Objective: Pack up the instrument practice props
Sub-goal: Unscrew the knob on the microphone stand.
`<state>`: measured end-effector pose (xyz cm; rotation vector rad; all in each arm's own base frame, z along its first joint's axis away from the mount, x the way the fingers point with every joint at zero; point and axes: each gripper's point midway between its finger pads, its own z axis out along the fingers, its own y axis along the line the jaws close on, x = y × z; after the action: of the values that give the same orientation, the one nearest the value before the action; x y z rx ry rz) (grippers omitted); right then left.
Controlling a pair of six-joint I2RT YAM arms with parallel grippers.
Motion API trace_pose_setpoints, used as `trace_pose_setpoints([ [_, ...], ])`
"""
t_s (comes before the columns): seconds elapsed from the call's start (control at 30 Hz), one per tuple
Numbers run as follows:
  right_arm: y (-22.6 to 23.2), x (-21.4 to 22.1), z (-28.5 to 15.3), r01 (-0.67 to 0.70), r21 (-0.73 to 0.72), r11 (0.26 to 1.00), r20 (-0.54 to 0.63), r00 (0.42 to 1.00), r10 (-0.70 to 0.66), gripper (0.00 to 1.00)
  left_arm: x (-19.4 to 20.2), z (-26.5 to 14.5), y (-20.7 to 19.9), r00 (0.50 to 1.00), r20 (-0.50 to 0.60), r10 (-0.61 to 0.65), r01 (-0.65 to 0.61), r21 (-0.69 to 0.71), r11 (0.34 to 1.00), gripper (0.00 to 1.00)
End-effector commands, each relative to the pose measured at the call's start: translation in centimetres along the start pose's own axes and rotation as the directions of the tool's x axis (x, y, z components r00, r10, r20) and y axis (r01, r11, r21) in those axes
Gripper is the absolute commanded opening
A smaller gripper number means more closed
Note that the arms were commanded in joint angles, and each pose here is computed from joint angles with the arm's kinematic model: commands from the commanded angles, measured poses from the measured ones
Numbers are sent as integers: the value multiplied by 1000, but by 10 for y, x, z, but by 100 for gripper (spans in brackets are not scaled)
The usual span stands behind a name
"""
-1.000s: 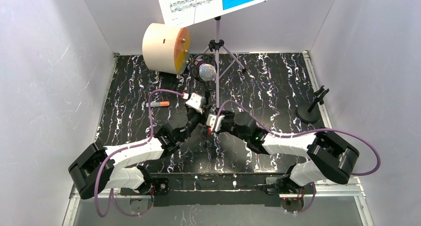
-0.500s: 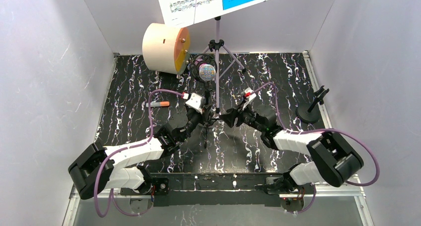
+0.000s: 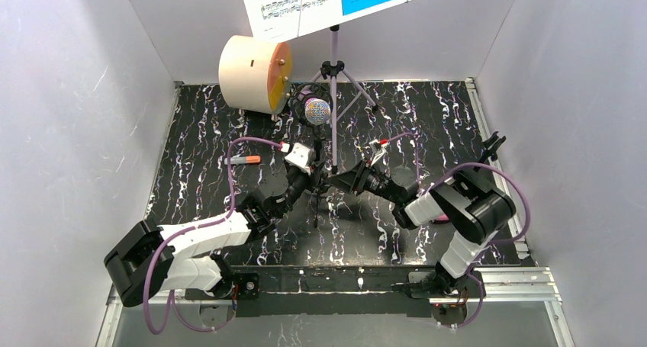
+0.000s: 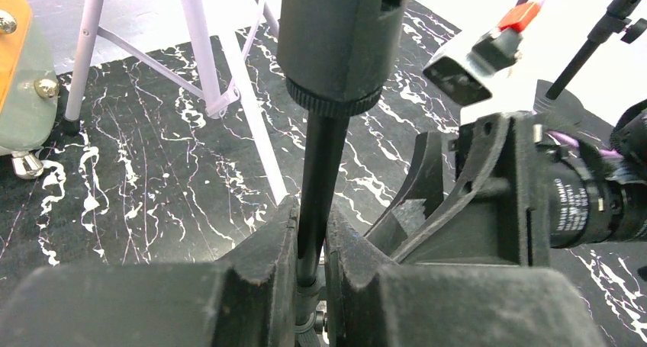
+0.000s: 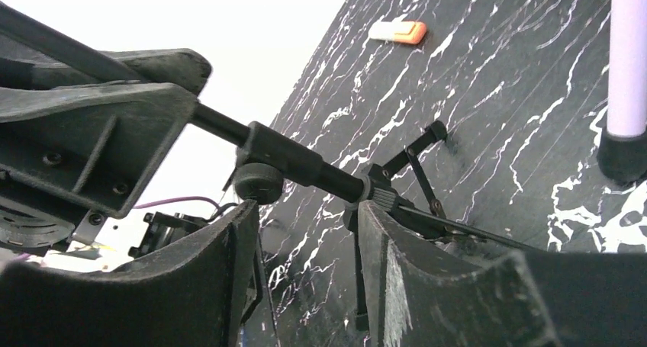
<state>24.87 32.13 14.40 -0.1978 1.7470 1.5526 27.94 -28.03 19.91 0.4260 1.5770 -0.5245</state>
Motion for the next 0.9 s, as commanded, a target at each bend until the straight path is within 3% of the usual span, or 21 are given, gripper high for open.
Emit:
trace_pose_setpoints([
  [0.0,39,-22,8,-41,-187,981,66,996,55,57,65,-19,0,976,-216,-1,1,-1,1000,0],
  [0.6,65,-38,6,-20,-255,967,95,994,46,57,67,-17,1,975,-224,5,-7,-5,1000,0],
  [0.87,58,-41,16,-48,-210,977,89,994,68,50,67,-18,0,975,-224,7,-6,2,1000,0],
])
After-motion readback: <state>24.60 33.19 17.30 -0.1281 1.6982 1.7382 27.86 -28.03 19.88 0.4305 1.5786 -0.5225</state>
